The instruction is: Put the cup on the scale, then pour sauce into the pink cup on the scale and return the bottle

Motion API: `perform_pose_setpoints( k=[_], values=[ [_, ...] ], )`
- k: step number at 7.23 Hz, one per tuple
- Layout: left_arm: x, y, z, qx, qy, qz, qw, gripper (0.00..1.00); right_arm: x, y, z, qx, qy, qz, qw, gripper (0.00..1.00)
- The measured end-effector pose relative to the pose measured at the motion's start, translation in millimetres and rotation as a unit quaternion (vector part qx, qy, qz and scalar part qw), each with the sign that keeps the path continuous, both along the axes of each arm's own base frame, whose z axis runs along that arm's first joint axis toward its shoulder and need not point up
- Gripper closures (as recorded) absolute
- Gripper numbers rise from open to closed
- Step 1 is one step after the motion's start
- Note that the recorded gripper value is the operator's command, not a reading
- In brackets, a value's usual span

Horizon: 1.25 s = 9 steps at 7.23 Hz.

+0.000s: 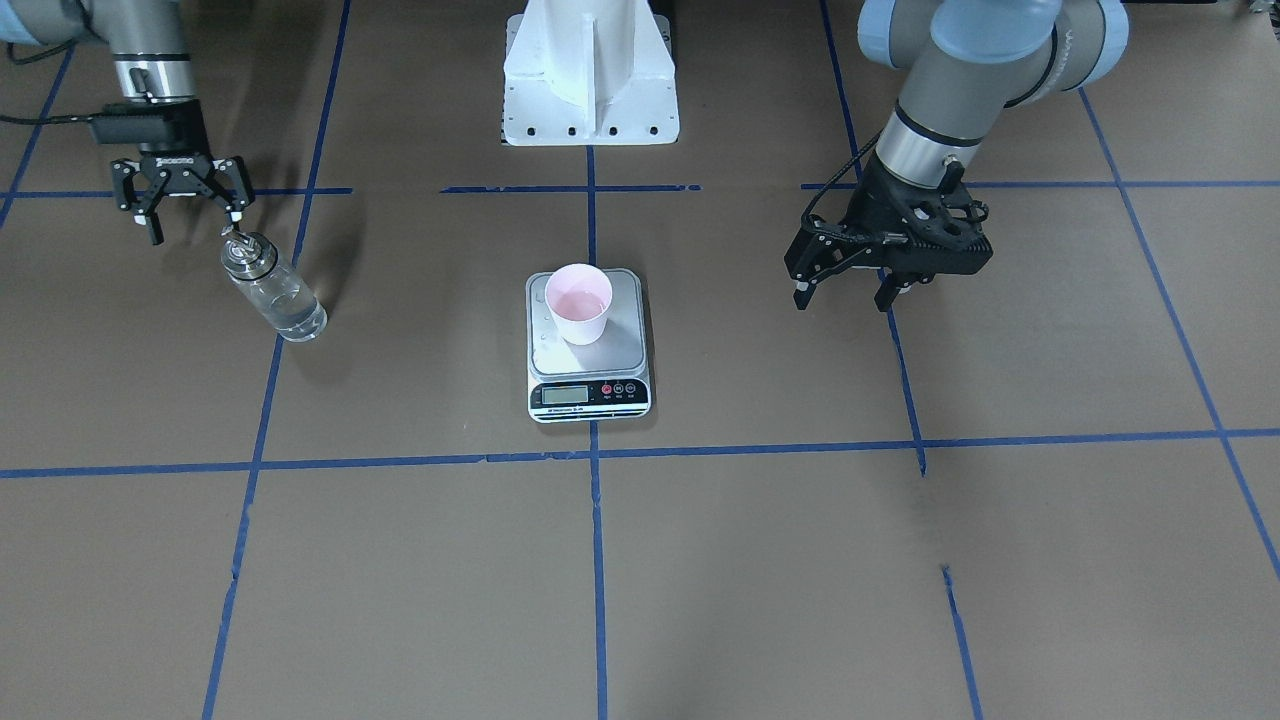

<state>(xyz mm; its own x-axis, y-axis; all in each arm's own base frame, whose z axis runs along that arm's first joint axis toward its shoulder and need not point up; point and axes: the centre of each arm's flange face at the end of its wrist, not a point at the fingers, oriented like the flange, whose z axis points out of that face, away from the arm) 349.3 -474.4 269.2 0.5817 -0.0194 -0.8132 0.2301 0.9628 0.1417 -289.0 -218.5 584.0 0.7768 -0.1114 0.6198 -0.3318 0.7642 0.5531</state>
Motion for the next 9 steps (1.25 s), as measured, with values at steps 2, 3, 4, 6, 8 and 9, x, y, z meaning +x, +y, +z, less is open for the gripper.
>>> perform_pose_setpoints(
  k=[2,3,4,6,8,9],
  values=[
    [0,0,0,0.003,0.0,0.002,1.0,0.0,49,-40,23,-0.026,-0.005,-0.036,0.999,0.0],
    [-1,1,4,0.013,-0.004,0.01,0.9999,0.0,84,-64,31,-0.042,-0.007,-0.057,0.9975,0.0],
    [-4,1,13,0.031,-0.017,0.027,0.999,0.0,121,-91,36,-0.06,-0.014,-0.082,0.9948,0.0],
    [-23,-23,39,0.07,-0.045,0.06,0.9947,0.0,192,-162,40,-0.101,-0.017,-0.124,0.9869,0.0],
    [-71,-63,86,0.11,-0.068,0.094,0.9871,0.0,250,-242,16,-0.124,0.021,-0.173,0.9769,0.0],
    [-114,-80,118,0.128,-0.089,0.107,0.982,0.0,270,-271,2,-0.142,0.035,-0.195,0.9698,0.0]
  ],
)
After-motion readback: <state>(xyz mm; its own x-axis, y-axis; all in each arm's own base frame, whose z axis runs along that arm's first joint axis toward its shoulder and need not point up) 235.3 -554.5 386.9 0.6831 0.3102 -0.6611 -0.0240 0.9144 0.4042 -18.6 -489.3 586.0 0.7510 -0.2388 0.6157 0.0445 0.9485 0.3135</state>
